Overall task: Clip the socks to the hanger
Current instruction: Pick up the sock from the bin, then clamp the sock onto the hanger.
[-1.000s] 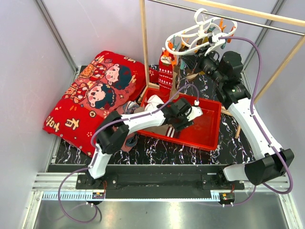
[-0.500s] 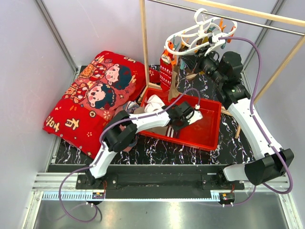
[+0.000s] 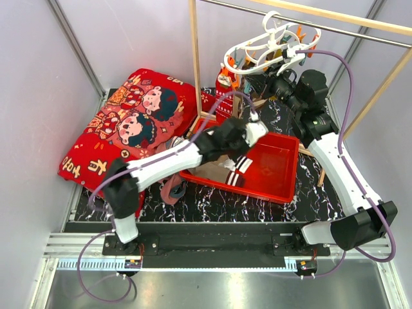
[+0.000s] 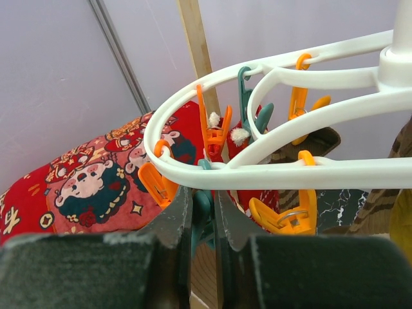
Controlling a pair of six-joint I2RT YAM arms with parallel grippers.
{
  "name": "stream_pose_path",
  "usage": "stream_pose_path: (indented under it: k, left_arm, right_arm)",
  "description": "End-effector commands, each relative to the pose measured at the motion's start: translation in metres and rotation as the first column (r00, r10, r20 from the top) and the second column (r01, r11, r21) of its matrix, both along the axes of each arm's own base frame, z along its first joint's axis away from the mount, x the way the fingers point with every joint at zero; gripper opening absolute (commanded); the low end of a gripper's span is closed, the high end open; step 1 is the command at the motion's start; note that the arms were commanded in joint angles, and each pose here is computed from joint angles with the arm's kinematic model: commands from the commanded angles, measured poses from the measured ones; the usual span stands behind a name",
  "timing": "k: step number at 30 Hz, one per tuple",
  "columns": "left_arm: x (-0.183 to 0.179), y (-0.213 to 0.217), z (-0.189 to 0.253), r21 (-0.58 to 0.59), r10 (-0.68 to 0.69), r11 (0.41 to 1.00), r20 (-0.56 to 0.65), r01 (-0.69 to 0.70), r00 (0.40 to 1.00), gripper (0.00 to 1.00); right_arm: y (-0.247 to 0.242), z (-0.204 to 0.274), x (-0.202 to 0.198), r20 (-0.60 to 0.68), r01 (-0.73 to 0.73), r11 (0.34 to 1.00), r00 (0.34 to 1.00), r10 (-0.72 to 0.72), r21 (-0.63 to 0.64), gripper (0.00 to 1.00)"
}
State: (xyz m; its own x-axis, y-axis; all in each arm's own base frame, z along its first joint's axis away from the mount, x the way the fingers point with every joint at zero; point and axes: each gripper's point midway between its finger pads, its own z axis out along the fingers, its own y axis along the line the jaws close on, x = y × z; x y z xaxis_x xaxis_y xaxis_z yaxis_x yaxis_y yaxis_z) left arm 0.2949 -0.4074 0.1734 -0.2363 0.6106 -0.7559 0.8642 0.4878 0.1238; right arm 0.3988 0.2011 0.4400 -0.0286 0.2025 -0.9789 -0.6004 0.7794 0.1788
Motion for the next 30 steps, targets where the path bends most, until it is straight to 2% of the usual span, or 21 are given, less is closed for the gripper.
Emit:
stream_pose_path:
  k: [1,11,22,30]
  left_arm:
    - [0.004,0.001,0.077,-0.266,0.037,0.964,0.038,-0.025,0.999,0.00]
    - [0.000,0.014,0.144,-0.508,0.055,0.860,-0.018,-0.057,0.998,0.00]
    - [0.024,0.026,0.201,-0.642,0.168,0.751,-0.040,-0.154,0.985,0.00]
    - [0.042,0.029,0.232,-0.743,0.274,0.622,-0.087,-0.246,0.958,0.00]
  right_arm:
    - [0.002,0.001,-0.012,-0.010,-0.023,1.000,1.000,0.023,-0.007,0.00]
    - [0.001,0.012,-0.015,0.005,-0.025,1.000,1.000,0.025,0.005,0.00]
    - [0.000,0.019,-0.022,0.007,-0.033,0.999,0.999,0.033,0.020,0.00]
    - [0.003,0.015,-0.022,-0.030,-0.038,0.998,0.999,0.040,0.057,0.00]
